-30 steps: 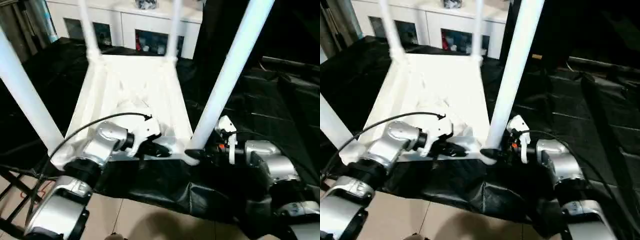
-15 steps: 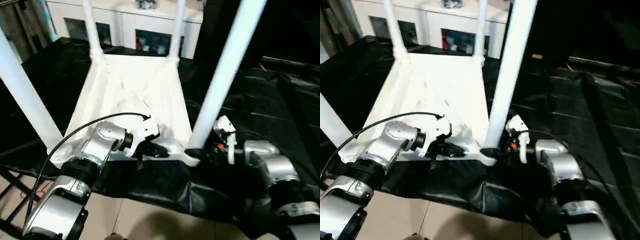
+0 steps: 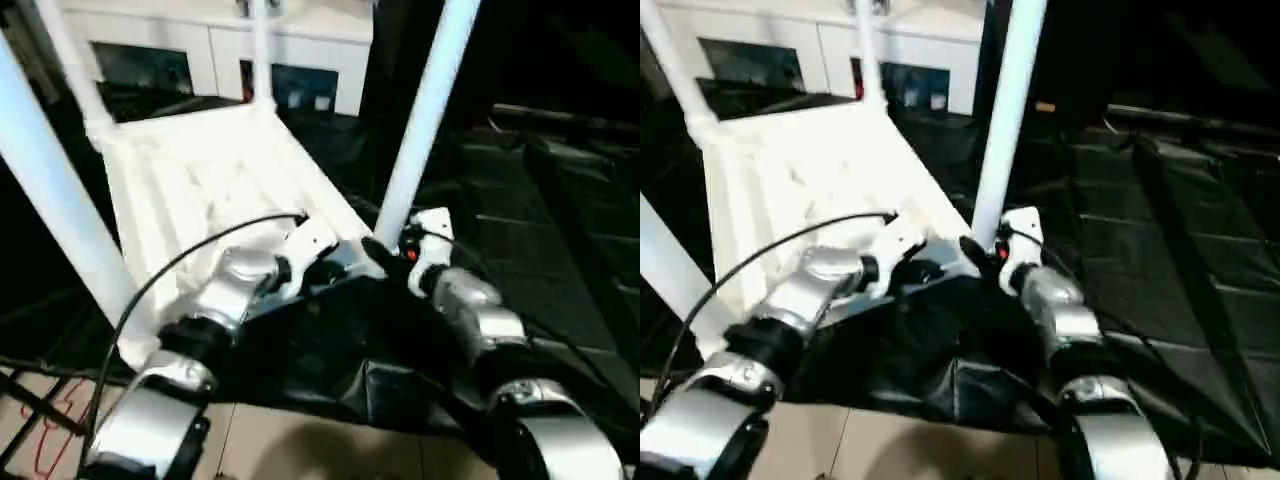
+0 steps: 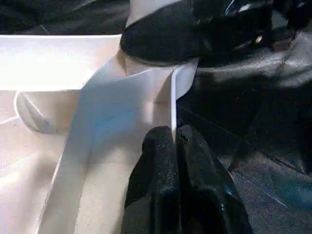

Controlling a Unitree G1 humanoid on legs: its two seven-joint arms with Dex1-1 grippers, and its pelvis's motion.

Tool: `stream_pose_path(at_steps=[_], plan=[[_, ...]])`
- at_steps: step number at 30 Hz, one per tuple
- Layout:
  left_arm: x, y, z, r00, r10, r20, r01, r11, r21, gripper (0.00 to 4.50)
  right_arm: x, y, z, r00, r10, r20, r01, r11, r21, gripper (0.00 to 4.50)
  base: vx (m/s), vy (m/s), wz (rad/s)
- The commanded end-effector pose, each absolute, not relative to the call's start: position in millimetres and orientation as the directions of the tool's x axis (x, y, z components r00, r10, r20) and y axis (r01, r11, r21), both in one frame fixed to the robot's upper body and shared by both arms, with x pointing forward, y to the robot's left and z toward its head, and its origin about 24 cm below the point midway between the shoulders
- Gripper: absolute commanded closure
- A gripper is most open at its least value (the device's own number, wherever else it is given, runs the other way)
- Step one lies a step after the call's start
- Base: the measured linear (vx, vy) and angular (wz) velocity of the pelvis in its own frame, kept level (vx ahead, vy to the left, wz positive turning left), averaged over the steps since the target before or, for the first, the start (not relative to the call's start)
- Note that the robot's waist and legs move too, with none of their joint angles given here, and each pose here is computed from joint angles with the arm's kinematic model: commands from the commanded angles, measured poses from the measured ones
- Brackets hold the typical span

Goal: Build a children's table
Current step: Rotate leg to tighten

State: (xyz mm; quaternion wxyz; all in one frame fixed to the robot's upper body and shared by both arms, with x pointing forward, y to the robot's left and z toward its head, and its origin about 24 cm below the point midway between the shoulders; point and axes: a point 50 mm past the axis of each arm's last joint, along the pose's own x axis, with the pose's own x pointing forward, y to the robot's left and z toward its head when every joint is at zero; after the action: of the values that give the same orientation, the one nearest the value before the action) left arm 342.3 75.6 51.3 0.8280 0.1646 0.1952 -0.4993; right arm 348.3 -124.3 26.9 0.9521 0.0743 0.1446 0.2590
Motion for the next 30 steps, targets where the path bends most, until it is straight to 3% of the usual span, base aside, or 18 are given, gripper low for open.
stream_pose_path(at_steps=[1,7,8,12,19,25,30], plan=[[333,44,57,0.316,-0.842,-0.438,0.946,0.315,0.075,4.5,340.1,-99.0,19,0.73,0.632,-0.258,-0.578,0.774,0.259,0.9,0.0,0.0,0.0],[332,51,57,0.293,-0.848,-0.442,0.954,0.291,0.074,4.5,332.4,-116.0,20,0.63,0.723,-0.285,-0.717,0.682,0.147,0.58,0.0,0.0,0.0],[331,53,57,0.277,-0.853,-0.442,0.959,0.274,0.072,4.5,327.6,-127.9,20,0.582,0.752,-0.31,-0.767,0.634,0.099,0.58,0.0,0.0,0.0],[330,60,57,0.26,-0.854,-0.451,0.964,0.257,0.07,4.5,321.0,-157.4,29,0.527,0.794,-0.303,-0.812,0.576,0.097,0.58,0.0,0.0,0.0],[328,71,58,0.203,-0.862,-0.465,0.978,0.199,0.059,4.5,317.0,-187.5,47,0.461,0.837,-0.295,-0.857,0.506,0.097,0.58,0.0,0.0,0.0],[324,77,57,0.147,-0.868,-0.474,0.989,0.144,0.043,4.5,311.0,-183.0,51,0.38,0.879,-0.287,-0.897,0.426,0.118,0.58,0.0,0.0,0.0],[320,78,56,0.107,-0.874,-0.474,0.994,0.107,0.027,4.5,317.9,-177.3,49,0.428,0.855,-0.292,-0.878,0.471,0.091,0.58,0.0,0.0,0.0]])
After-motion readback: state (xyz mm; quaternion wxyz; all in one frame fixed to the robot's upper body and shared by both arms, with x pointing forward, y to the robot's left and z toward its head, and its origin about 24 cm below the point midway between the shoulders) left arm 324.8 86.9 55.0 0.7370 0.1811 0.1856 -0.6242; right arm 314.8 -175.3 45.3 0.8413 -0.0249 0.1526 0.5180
